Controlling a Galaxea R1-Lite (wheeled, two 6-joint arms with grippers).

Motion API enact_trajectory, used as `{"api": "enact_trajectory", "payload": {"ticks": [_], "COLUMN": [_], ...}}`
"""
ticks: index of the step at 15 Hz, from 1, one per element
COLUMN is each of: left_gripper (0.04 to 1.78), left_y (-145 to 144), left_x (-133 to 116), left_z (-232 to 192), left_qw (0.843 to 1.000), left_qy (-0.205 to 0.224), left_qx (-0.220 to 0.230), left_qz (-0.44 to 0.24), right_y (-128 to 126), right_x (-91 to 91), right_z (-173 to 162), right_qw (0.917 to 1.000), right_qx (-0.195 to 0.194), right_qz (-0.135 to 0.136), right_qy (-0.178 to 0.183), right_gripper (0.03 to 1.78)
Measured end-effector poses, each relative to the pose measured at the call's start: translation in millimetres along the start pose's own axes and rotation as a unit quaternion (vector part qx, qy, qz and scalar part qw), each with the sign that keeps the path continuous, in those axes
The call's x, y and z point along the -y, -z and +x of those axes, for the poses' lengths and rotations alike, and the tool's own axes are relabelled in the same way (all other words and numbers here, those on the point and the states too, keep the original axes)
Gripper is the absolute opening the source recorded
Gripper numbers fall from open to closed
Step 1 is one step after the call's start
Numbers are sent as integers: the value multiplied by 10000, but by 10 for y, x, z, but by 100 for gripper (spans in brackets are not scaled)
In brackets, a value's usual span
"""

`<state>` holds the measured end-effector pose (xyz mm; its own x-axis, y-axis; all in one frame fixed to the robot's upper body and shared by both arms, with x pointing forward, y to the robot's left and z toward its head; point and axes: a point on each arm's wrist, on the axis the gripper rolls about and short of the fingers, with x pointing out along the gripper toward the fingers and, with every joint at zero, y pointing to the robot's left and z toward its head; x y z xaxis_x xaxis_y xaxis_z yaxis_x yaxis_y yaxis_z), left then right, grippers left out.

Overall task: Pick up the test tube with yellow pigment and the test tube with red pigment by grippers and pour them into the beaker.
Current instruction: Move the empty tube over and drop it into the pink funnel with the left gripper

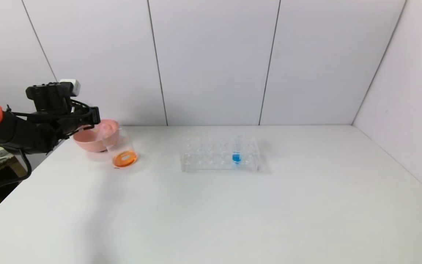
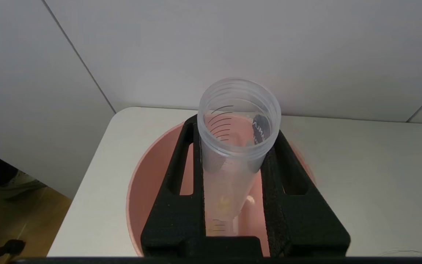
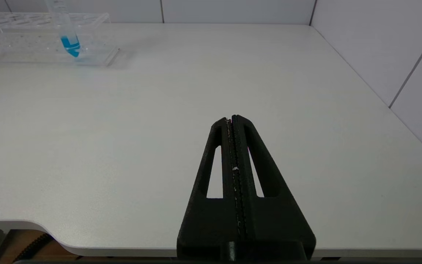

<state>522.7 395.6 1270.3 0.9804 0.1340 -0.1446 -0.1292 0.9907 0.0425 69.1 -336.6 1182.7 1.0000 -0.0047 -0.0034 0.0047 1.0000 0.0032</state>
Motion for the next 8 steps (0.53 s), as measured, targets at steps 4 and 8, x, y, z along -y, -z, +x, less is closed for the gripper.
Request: {"api": "enact_trajectory", "payload": {"ticks": [4,8], "left_gripper": [48,79], "left_y": [23,25], "left_x": [3,11], "left_z": [28,47], "left_qw": [10000,10000], "left_qy": [36,61], "left_qx": [57,71], "left_qz": [-13,-12], "right_y": [0,0], "right_x": [0,0], "right_z": [0,0], "right_qw": [10000,10000], "right_qx": [0,0], "right_qz": [0,0], "right_qy": [-2,0], "right_gripper": [11,11]}}
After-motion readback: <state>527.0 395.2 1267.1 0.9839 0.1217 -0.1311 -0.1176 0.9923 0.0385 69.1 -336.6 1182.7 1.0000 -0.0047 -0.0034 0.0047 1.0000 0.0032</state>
